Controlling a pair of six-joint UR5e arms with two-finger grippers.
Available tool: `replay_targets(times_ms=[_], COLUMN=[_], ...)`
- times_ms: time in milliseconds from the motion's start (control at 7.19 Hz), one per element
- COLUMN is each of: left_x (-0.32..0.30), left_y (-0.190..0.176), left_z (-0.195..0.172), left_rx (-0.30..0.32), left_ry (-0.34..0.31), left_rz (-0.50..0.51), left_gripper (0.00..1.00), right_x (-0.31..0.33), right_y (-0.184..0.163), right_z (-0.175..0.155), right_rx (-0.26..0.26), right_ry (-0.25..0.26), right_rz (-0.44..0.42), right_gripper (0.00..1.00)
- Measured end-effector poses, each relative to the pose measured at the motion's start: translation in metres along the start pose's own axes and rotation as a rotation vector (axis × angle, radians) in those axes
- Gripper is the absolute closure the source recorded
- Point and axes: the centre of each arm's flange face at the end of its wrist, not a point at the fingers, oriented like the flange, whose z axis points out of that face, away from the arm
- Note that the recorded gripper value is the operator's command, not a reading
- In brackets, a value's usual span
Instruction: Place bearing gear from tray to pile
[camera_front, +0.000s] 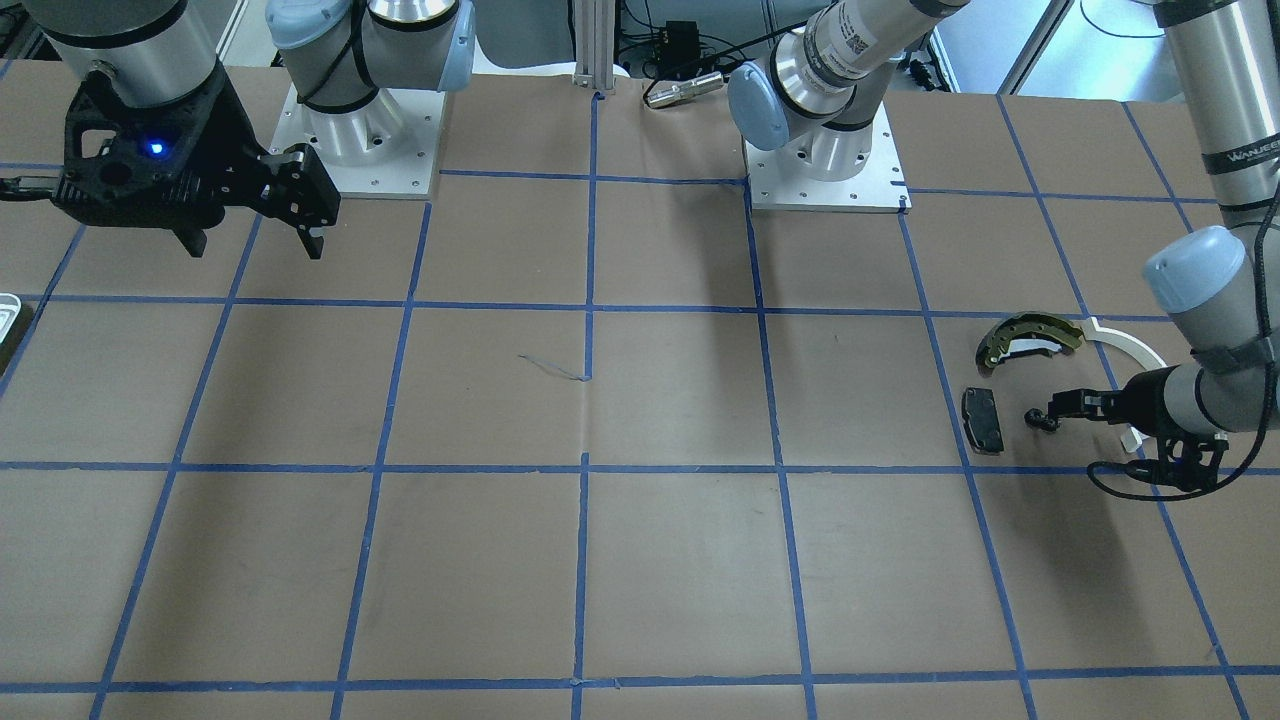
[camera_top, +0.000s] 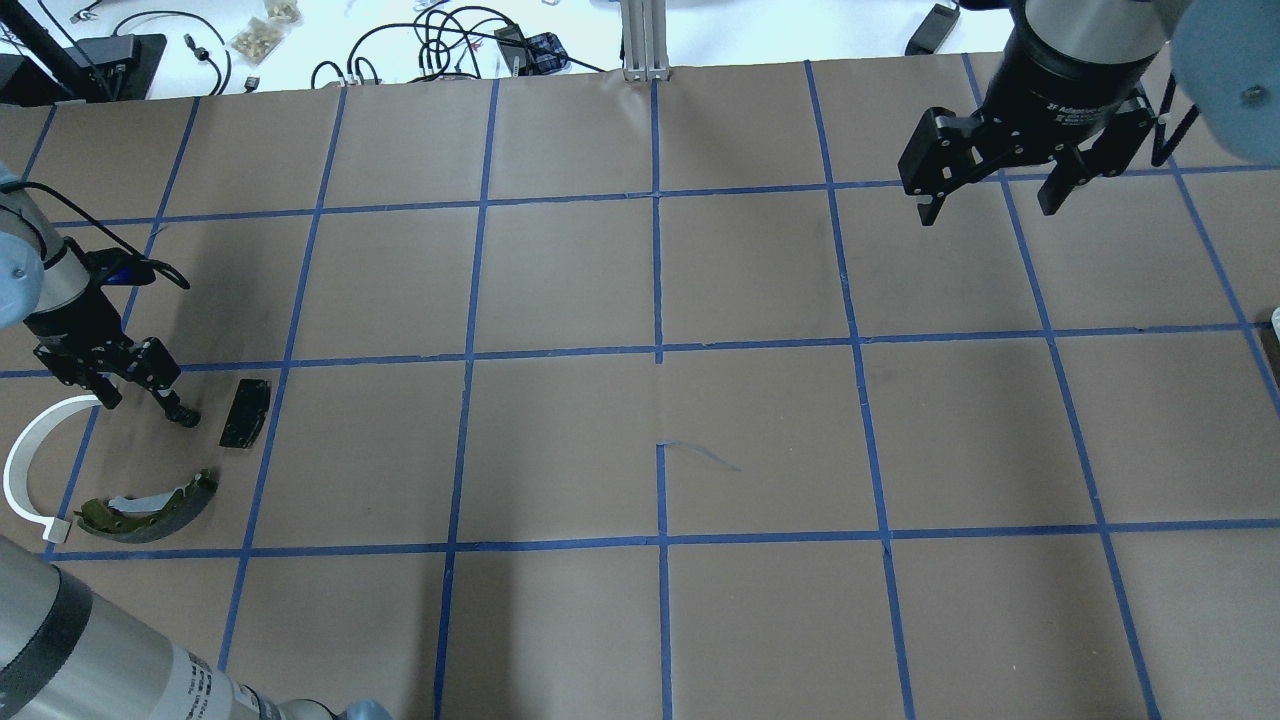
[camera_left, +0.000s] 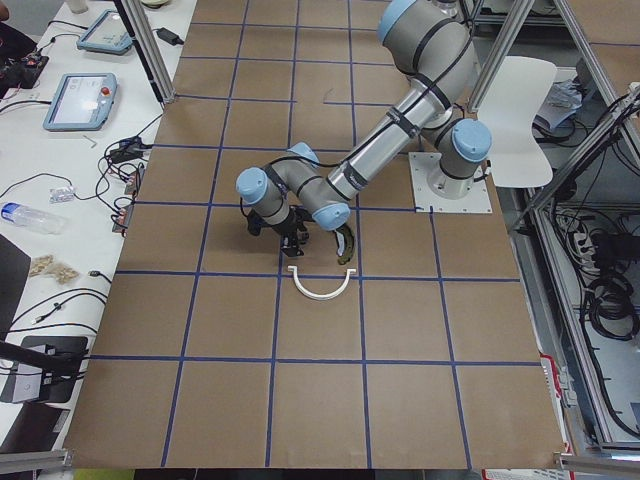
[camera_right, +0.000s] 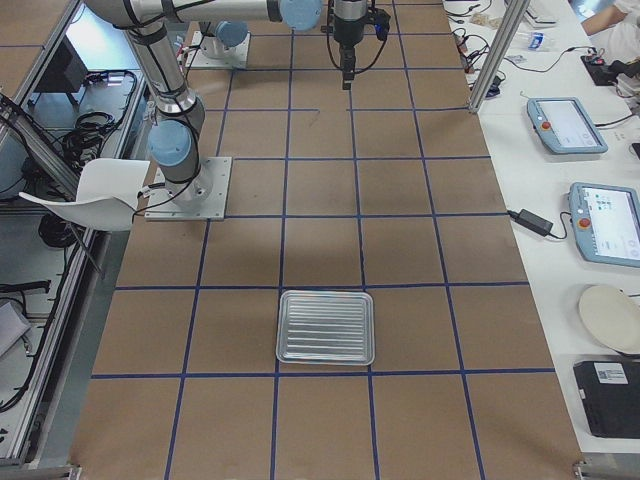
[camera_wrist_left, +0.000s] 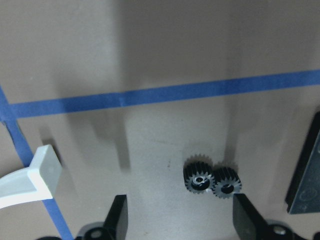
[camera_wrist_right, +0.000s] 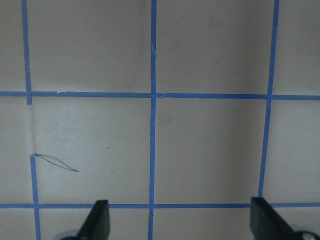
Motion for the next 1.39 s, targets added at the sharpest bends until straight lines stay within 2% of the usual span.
replay_targets(times_ms=[417,556,695,834,1112,1390], left_x=[0.020,0.038,0.065,0.102,0.195,0.274], left_y=[-0.015,-0.019,-0.020,-0.019,-0.009,0.019], left_z=[-0.057,-0.083,-0.113,-0.148,-0.210,-0.248], left_rx=[0.057,0.067,0.081,0.113,0.173,0.222], left_ry=[-0.052,-0.055,-0.025,0.004,-0.017,-0.023], left_rz=[-0.020,-0.021,-0.057,-0.081,-0.026,0.014], left_gripper=[0.00,0.00,0.00,0.00,0.00,0.00], right_x=[0.000,0.000,0.000,0.000,0.000,0.000], right_y=[0.000,0.000,0.000,0.000,0.000,0.000], right_z=[0.000,0.000,0.000,0.000,0.000,0.001], right_rx=[-0.001,-0.001,-0.001,-0.001,-0.002,-0.004], right_ry=[0.000,0.000,0.000,0.000,-0.001,-0.002], right_rz=[0.001,0.001,0.000,0.000,0.000,0.000], right_gripper=[0.00,0.00,0.00,0.00,0.00,0.00])
